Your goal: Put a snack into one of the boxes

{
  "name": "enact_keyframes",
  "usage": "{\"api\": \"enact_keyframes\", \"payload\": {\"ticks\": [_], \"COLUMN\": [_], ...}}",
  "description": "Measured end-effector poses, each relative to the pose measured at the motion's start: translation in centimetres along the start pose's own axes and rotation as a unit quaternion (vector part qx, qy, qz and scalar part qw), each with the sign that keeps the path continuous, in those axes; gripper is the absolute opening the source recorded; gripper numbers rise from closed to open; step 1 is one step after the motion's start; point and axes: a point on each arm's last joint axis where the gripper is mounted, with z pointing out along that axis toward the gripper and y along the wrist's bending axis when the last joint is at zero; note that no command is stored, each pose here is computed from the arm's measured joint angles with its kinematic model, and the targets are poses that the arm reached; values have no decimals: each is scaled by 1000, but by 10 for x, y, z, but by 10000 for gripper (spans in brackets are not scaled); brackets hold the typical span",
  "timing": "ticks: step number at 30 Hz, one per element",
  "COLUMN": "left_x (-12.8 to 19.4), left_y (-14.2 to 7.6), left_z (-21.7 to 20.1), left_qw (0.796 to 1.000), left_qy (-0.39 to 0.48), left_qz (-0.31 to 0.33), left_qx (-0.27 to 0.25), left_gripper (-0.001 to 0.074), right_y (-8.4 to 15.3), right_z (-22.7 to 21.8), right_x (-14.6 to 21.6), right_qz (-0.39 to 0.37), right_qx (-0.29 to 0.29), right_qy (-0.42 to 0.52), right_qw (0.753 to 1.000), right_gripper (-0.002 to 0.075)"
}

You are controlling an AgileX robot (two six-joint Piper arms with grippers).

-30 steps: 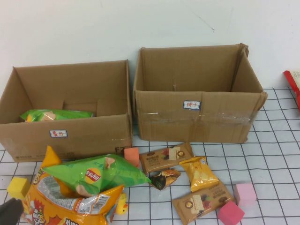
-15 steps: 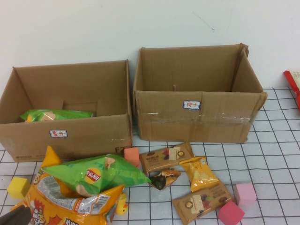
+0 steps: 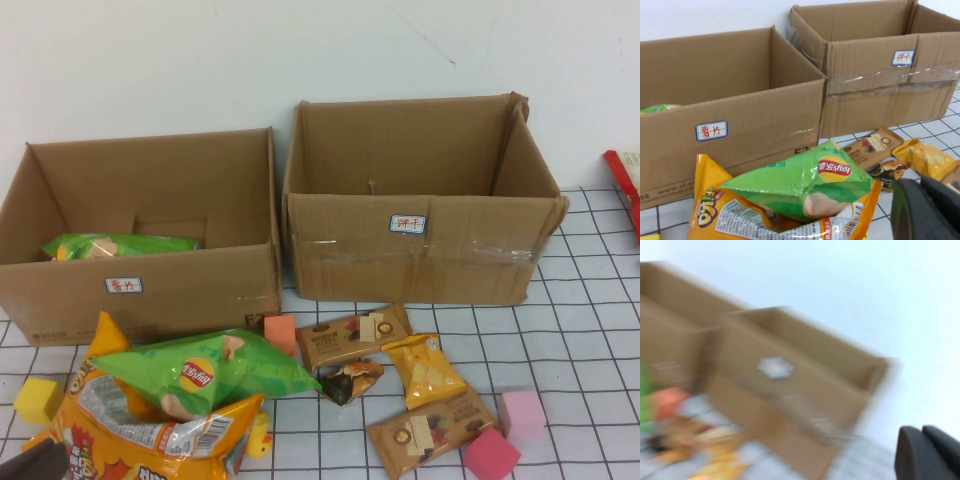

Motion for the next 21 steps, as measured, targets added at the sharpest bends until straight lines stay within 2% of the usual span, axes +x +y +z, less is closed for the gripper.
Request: {"api": "enact_keyframes", "payload": {"ticks": [2,5,8,11,16,21], "left_x": [0,0,0,1,1,1], "left_y": [0,0,0,-1,-1,-1], "left_z": [0,0,0,0,0,0], "left_qw": [1000,1000,1000,1000,1000,1000], "left_qy": [0,1,1,3,5,6], "left_qz": [0,0,0,0,0,0], "left_qx": [0,1,1,3,6,6], "left_gripper": [-1,-3,-2,-2,-2,-2], "right_y": [-6,-8,-5,-2,1,5], "right_z": [2,1,-4,-11,-16,-19], "right_x": [8,28,47,64,81,93], "right_qz": [5,41,88,102,113,143], "right_qx": [57,108,137,169,198,193], "right_qy": [-8,10,39,67,94,158], "right_qw": [998,993,986,978,969,958], "right_gripper": [0,0,0,0,0,0]}}
